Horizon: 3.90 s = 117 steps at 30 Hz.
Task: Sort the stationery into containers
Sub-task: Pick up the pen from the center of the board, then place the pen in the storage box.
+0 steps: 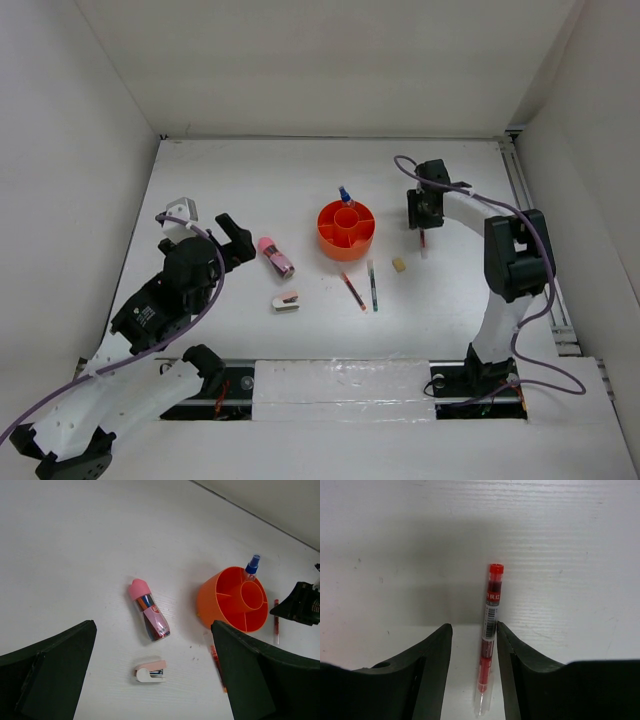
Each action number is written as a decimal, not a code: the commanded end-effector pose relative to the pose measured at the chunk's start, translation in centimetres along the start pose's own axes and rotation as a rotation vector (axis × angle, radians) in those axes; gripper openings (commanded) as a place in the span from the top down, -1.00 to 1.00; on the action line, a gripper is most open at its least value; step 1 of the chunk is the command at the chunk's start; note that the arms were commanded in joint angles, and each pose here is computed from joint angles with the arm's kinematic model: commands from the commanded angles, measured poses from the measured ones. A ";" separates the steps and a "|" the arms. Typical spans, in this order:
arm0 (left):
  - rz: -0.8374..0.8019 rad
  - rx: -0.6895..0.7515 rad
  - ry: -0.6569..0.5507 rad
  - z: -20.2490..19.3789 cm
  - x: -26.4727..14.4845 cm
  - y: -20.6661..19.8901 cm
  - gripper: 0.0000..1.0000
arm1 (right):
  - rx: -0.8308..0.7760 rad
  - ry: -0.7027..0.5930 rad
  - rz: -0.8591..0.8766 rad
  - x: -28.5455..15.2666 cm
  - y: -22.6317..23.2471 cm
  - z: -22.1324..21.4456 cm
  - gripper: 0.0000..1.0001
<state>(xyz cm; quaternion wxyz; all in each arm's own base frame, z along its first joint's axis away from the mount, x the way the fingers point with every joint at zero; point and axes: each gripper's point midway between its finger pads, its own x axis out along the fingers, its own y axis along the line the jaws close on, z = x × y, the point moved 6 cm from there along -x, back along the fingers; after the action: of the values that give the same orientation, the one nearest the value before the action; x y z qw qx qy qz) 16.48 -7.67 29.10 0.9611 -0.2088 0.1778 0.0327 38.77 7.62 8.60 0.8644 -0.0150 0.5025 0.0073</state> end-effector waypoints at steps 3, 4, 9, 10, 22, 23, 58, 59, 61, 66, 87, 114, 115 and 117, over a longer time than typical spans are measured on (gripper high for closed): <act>-0.020 -0.019 -0.025 0.6 -0.3 -0.2 -0.98 | -0.001 -0.006 -0.017 0.4 -0.3 1.1 0.07; -0.020 -0.019 -0.025 0.6 -0.3 -0.2 -0.98 | -0.002 0.003 -0.019 0.3 -0.4 1.0 0.12; -0.020 -0.019 -0.025 0.6 -0.3 -0.2 -0.98 | -0.015 0.027 -0.033 0.3 -0.5 1.3 0.22; -0.020 -0.019 -0.025 0.6 -0.3 -0.2 -0.98 | -0.016 0.042 -0.035 0.5 -0.5 1.1 0.28; -0.024 -0.023 -0.029 0.7 -0.5 -0.1 -0.98 | -0.024 -0.113 0.094 -2.1 0.9 4.0 1.00; -0.019 -0.009 -0.024 0.6 -0.3 -0.2 -0.98 | -0.008 -0.149 0.117 -2.8 1.1 4.1 1.00; -0.069 -0.030 -0.056 1.2 -1.1 -0.2 -0.98 | -0.145 -1.241 0.963 -19.9 12.4 4.8 1.00; -0.069 -0.030 -0.056 1.2 -1.1 -0.2 -0.98 | -0.138 -1.243 0.971 -19.8 12.5 4.8 1.00; -0.064 -0.024 -0.050 0.9 -0.9 -0.1 -0.98 | -0.134 -1.240 0.972 -19.3 12.8 4.5 1.00; -0.076 -0.029 -0.050 1.0 -1.1 -0.1 -0.98 | -0.131 -1.214 0.968 -17.4 13.0 4.0 1.00; -0.088 -0.025 -0.051 1.0 -1.1 -0.3 -0.98 | -0.106 -1.156 0.946 -13.3 12.3 0.7 1.00; -0.095 -0.015 -0.045 0.9 -1.2 -0.3 -0.98 | 0.118 -0.999 0.555 -18.3 9.9 0.1 -1.00; -0.095 -0.015 -0.045 0.9 -1.2 -0.3 -0.98 | 0.167 -0.967 0.534 -19.1 9.6 -0.5 -1.00; -0.088 -0.025 -0.051 1.0 -1.1 -0.3 -0.98 | 0.208 -0.810 0.404 -17.7 9.4 -3.2 -1.00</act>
<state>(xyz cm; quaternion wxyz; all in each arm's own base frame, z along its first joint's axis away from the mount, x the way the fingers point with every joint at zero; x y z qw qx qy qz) 15.62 -7.43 30.00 0.9625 -0.2211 0.1571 0.0002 28.02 18.84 27.29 0.9380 0.2034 -0.0321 0.2788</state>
